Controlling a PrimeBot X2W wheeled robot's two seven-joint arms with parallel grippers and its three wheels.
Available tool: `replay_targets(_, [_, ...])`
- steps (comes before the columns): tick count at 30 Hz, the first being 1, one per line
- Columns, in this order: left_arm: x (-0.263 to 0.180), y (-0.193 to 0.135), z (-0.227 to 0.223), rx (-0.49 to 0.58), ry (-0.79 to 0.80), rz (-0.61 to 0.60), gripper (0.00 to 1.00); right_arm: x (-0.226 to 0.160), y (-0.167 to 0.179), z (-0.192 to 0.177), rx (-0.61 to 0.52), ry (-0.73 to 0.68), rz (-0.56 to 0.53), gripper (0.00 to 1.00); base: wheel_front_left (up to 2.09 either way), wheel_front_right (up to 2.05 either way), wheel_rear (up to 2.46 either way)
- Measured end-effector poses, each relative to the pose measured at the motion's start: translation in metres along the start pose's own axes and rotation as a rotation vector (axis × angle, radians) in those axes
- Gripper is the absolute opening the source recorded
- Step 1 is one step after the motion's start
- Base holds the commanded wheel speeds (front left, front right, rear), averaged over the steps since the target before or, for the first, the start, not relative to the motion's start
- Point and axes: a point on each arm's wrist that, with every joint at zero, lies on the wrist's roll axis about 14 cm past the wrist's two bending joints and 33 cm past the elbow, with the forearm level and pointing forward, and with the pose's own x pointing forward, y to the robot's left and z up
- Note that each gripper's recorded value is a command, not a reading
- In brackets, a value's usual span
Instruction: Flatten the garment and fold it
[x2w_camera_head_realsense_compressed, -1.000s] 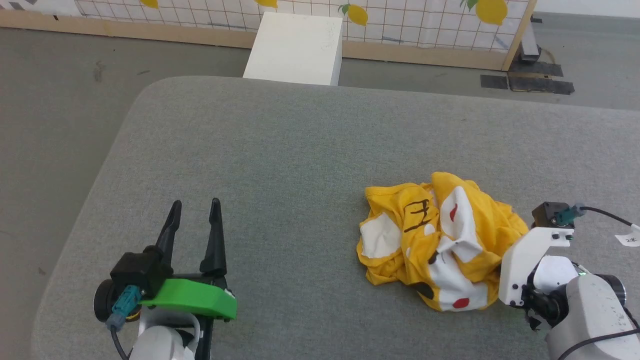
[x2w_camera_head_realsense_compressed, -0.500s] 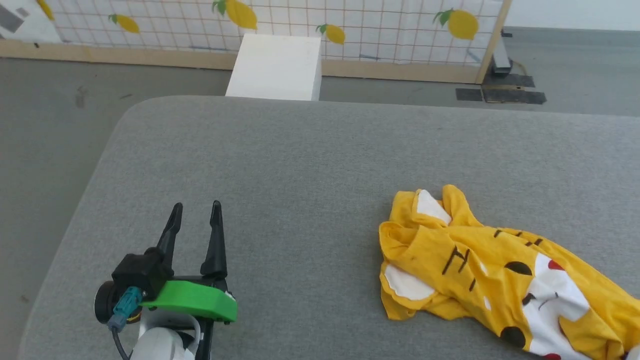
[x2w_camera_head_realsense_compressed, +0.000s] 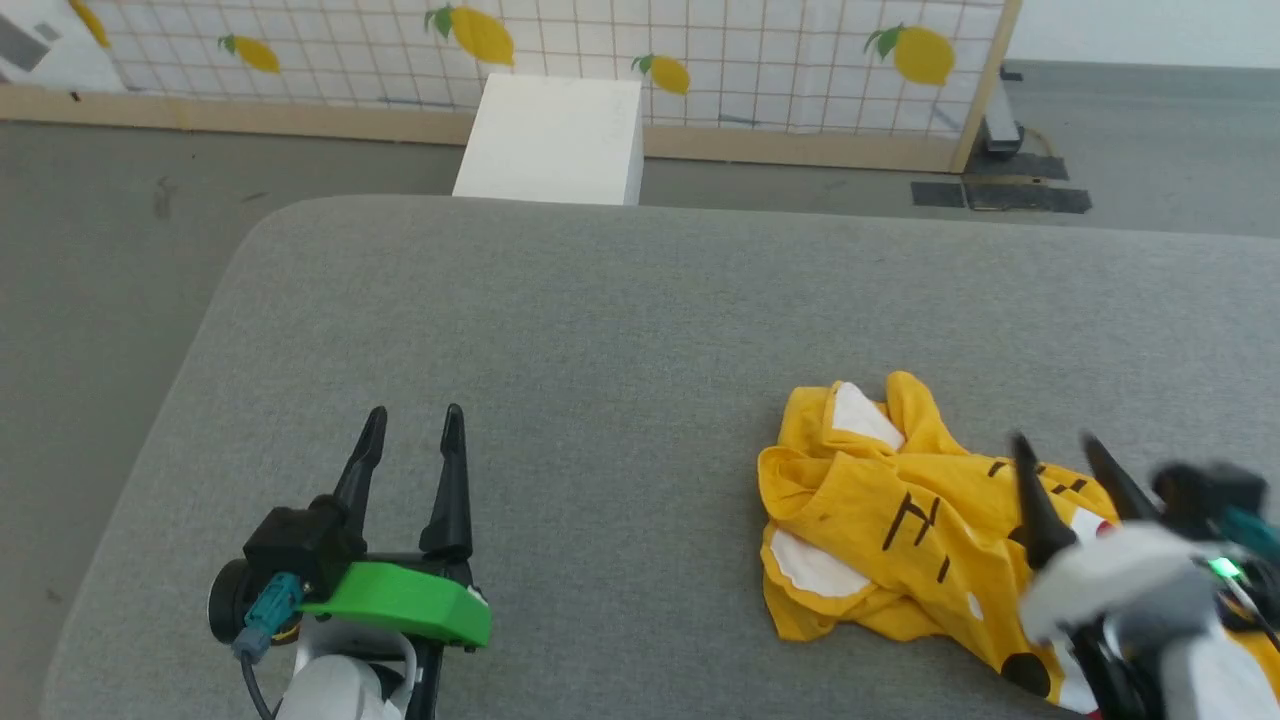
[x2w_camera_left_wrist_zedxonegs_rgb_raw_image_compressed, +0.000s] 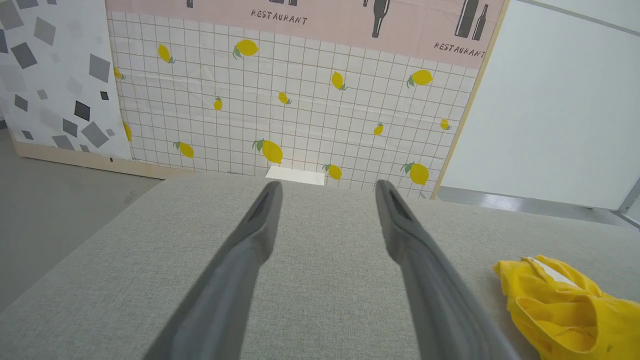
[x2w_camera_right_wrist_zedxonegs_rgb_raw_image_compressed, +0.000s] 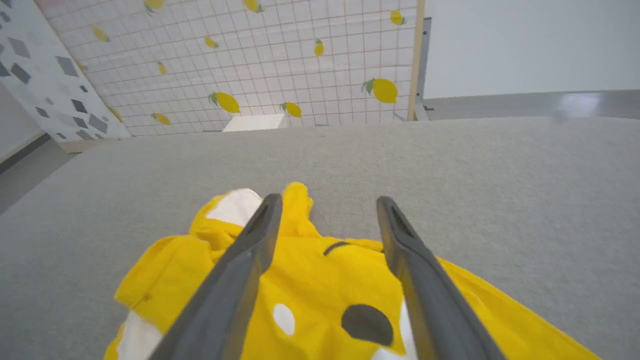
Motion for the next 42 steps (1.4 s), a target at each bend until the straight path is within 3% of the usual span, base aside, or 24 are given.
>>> replay_targets(4, [0.003, 0.001, -0.002, -0.001, 0.006, 0.003, 1.0, 0.043, 0.035, 0.018, -0.038, -0.033, 0.104, 1.0, 0.0, 0.0, 0.0])
replay_targets(7, [0.01, 0.002, 0.001, 0.0, -0.006, 0.002, 1.0, 0.073, 0.041, 0.01, -0.065, 0.041, 0.12, 1.0, 0.0, 0.0, 0.0])
replay_targets(11, [0.015, 0.007, 0.003, 0.003, -0.013, 0.014, 1.0, 0.097, 0.041, -0.038, -0.106, 0.319, 0.115, 1.0, 0.0, 0.0, 0.0])
replay_targets(16, [0.012, 0.021, -0.003, 0.001, 0.009, 0.058, 1.0, 0.099, 0.043, -0.095, -0.162, 0.672, 0.109, 0.97, 0.0, 0.0, 0.0])
replay_targets(17, [0.011, 0.024, -0.005, 0.004, 0.015, 0.066, 1.0, 0.097, 0.044, -0.104, -0.179, 0.732, 0.109, 0.44, 0.0, 0.0, 0.0])
replay_targets(18, [0.01, 0.027, -0.006, 0.007, 0.02, 0.075, 1.0, 0.1, 0.045, -0.105, -0.196, 0.758, 0.11, 0.09, 0.0, 0.0, 0.0])
replay_targets(19, [0.009, 0.028, -0.007, 0.009, 0.023, 0.08, 1.0, 0.103, 0.046, -0.104, -0.209, 0.769, 0.111, 0.0, 0.0, 0.0, 0.0])
replay_targets(24, [0.009, 0.036, -0.011, 0.015, 0.033, 0.107, 1.0, 0.128, 0.048, -0.066, -0.144, 0.574, 0.105, 0.0, 0.0, 0.0, 0.0])
replay_targets(29, [0.01, 0.034, -0.006, 0.011, 0.017, 0.1, 1.0, 0.136, -0.013, -0.004, -0.039, 0.312, -0.059, 0.0, 0.0, 0.0, 0.0])
replay_targets(32, [0.012, 0.027, -0.004, 0.004, 0.01, 0.08, 1.0, 0.112, -0.075, 0.012, 0.018, 0.233, -0.228, 0.0, 0.0, 0.0, 0.0])
replay_targets(38, [0.016, 0.012, -0.003, -0.01, 0.001, 0.033, 1.0, 0.035, -0.179, 0.003, 0.138, 0.183, -0.561, 0.0, 0.0, 0.0, 0.0])
replay_targets(42, [0.018, 0.004, -0.005, -0.014, 0.005, 0.007, 1.0, -0.015, -0.212, -0.018, 0.198, 0.215, -0.708, 0.0, 0.0, 0.0, 0.0])
